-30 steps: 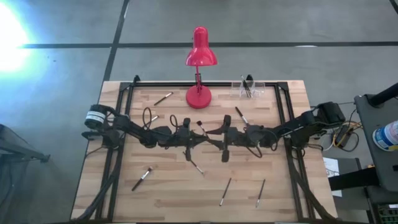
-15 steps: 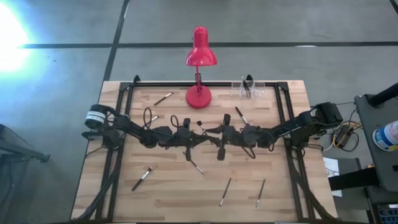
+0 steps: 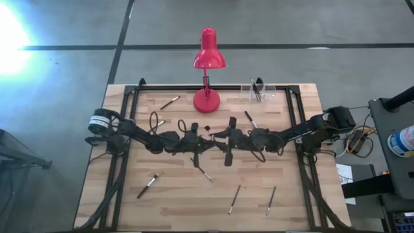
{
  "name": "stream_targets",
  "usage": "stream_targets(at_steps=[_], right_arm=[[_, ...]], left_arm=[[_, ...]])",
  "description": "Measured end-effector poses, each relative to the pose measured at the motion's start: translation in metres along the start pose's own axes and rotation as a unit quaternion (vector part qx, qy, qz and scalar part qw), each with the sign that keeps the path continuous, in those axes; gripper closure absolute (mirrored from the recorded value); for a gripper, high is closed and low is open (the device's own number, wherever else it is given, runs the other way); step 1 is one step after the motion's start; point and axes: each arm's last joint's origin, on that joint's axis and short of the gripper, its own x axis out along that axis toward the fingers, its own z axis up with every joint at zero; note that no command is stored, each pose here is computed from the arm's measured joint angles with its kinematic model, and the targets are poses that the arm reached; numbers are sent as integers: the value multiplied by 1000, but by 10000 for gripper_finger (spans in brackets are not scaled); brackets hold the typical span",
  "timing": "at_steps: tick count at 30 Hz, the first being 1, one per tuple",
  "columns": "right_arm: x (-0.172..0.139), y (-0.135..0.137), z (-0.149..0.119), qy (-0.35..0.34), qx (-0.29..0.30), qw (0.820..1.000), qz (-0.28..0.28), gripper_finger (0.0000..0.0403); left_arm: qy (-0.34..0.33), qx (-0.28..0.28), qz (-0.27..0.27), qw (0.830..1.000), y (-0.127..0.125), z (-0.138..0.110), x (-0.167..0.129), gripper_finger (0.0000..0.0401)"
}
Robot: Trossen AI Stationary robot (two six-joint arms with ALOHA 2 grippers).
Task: Sort items
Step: Put the white eyeshadow brush into the transparent organizer
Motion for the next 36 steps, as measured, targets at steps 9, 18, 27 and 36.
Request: stream_targets(at_steps=[9,18,27,36], right_arm=[[0,-1,-2,10,-20,1000,0,385],[-12,-25,20,33,-41,998,-45,389],[-39,-93,54,65,-47,984,-160,391],[-66,-202,65,161,-15,937,-311,392]], left_arm=[[1,-26,18,1000,2,0,0,384],[25,-17,54,998,10,24,-22,332],[40,15,97,994,39,17,-59,328],[46,7,105,993,64,8,-77,353]])
